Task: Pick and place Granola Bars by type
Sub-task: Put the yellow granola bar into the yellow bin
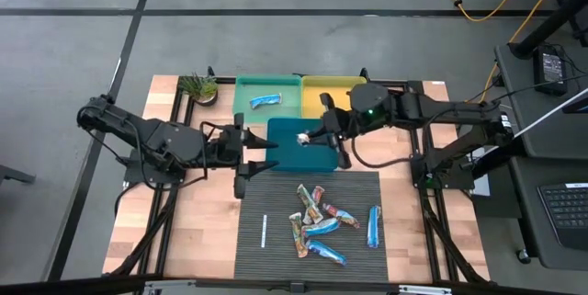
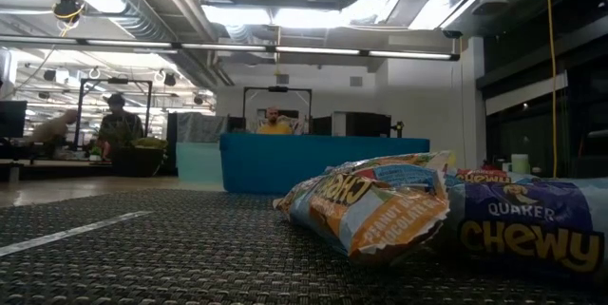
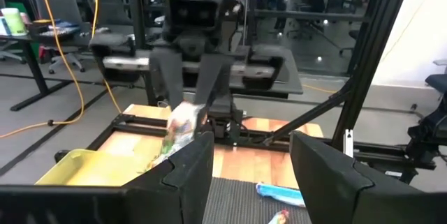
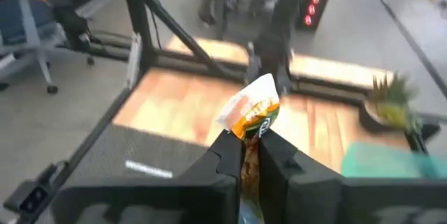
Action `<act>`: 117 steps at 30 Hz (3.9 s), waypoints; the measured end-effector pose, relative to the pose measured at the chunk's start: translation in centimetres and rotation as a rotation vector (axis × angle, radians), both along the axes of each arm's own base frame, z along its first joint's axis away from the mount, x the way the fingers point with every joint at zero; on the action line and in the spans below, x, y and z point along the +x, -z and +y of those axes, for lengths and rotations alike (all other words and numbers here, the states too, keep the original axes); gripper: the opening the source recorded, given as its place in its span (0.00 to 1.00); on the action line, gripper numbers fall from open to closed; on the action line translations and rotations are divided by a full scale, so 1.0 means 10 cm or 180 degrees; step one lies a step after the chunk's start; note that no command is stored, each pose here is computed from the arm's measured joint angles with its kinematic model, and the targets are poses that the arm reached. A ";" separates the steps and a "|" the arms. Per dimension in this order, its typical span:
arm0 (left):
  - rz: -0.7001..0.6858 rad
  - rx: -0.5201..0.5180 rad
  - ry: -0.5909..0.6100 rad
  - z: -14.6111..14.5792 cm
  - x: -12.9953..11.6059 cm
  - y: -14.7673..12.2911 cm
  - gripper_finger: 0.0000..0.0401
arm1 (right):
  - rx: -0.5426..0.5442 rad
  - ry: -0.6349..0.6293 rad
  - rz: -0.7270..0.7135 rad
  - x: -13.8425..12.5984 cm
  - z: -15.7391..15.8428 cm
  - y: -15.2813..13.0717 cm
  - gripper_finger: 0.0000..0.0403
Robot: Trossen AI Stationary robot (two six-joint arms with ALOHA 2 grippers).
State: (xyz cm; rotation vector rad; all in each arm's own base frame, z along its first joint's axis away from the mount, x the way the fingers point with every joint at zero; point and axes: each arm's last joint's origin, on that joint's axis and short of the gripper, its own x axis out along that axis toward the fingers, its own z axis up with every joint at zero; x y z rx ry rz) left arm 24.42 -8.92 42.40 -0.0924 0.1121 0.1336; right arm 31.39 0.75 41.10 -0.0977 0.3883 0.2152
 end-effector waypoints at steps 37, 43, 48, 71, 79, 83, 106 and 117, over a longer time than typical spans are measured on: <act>-0.0006 -0.0068 -0.0099 0.00 0.02 0.01 0.44 | -0.0072 0.1346 0.1618 -0.73 -1.49 0.36 0.08; 0.0024 -0.0068 -0.0113 0.00 0.06 0.04 0.44 | -0.0133 0.1473 0.1642 -0.83 -1.67 0.38 0.09; 0.0036 -0.0078 -0.0147 0.02 0.08 0.05 0.43 | -0.0094 0.1615 0.1742 -0.86 -1.87 0.47 0.06; 0.0037 -0.0099 -0.0181 0.05 0.10 0.06 0.43 | 0.0061 0.1731 0.2492 -0.46 -2.59 1.43 0.10; 0.0039 -0.0097 -0.0180 0.05 0.10 0.06 0.43 | 0.0125 0.1704 0.2615 -0.36 -2.68 1.68 0.06; 0.0049 -0.0093 -0.0179 0.05 0.10 0.06 0.44 | 0.0135 0.1699 0.2635 -0.31 -2.72 1.77 0.07; 0.0059 -0.0095 -0.0180 0.05 0.10 0.06 0.43 | 0.0353 0.1597 0.3063 -0.19 -2.85 2.39 0.08; 0.0060 -0.0092 -0.0180 0.05 0.10 0.06 0.43 | 0.0431 0.1558 0.3201 -0.20 -2.84 2.48 0.14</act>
